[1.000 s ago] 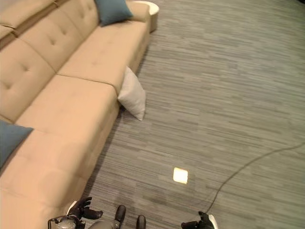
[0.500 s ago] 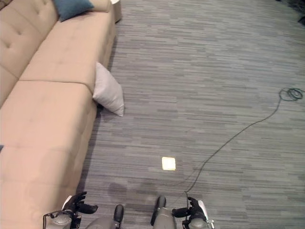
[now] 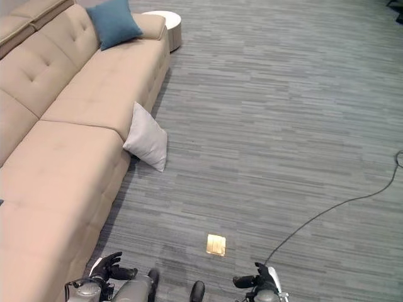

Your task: Pick up all the scattered cushions and arrange them neatly on the sofa.

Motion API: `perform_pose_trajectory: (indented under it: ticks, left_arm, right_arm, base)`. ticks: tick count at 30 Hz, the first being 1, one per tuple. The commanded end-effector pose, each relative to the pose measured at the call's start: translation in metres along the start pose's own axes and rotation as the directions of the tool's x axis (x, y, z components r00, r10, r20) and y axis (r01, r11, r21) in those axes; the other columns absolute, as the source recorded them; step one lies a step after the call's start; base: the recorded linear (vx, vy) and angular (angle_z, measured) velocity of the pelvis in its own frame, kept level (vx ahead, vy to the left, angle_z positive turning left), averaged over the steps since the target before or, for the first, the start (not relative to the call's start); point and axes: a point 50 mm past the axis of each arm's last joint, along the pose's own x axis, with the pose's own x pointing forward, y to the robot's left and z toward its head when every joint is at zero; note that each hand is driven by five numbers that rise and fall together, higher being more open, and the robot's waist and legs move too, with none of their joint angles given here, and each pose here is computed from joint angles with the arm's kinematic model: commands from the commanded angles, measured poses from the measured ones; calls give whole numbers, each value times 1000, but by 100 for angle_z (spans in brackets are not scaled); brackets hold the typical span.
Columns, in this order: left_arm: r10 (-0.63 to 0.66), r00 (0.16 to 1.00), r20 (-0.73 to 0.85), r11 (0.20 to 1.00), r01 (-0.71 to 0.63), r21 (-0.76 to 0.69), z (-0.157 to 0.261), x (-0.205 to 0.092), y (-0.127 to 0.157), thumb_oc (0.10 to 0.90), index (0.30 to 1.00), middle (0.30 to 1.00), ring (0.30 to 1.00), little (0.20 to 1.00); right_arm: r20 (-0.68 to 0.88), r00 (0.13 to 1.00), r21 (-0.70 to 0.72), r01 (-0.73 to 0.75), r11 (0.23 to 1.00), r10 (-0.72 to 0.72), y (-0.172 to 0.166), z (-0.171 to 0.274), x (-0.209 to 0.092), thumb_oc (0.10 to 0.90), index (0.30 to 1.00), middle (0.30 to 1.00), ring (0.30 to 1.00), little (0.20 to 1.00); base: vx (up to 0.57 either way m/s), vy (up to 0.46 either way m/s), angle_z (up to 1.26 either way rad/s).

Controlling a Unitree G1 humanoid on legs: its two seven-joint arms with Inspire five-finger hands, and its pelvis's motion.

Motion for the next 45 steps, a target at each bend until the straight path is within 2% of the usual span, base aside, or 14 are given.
perform_pose_trajectory:
  ticks: [1,5,11,23,28,35,39,45]
  left_arm:
    - [23,1000,-2,998,-23,56,-6,-1,10,800,900,900,900,900]
    - [40,998,-54,997,-36,74,-22,-5,18,800,900,900,900,900]
    - [57,998,-2,994,-56,90,-5,-1,26,800,900,900,900,900]
    - [33,999,-36,993,-29,113,-15,-3,16,800,900,900,900,900]
    - [13,1000,-3,997,-13,81,-5,-1,10,800,900,900,900,900]
    - [-5,1000,-7,997,5,82,-5,-1,3,800,900,900,900,900]
    - [-7,1000,-12,995,8,95,-7,-2,3,800,900,900,900,900]
    - [26,995,-98,997,-19,71,-33,-8,14,800,900,900,900,900]
  right_arm:
    - [-15,997,13,79,997,-79,-20,-14,-1,800,900,900,900,900]
    - [-20,999,-35,34,999,-35,-10,-18,-3,800,900,900,900,900]
    - [35,999,-24,19,1000,-18,-7,0,-1,800,900,900,900,900]
    - [-8,1000,-50,10,999,-10,-9,-14,-2,800,900,900,900,900]
    - [23,999,10,34,999,-34,-13,-4,0,800,900,900,900,900]
    - [18,999,2,44,999,-44,-17,-7,0,800,900,900,900,900]
    - [11,999,-1,50,999,-50,-18,-9,-1,800,900,900,900,900]
    - [0,1000,-48,4,999,-4,-8,-16,-3,800,900,900,900,900]
  base:
    - [443,82,-10]
    - [385,132,-42]
    - [213,136,13]
    - [385,-114,27]
    - [150,-200,7]
    - [181,-75,4]
    - [151,24,-2]
    - [195,66,-21]
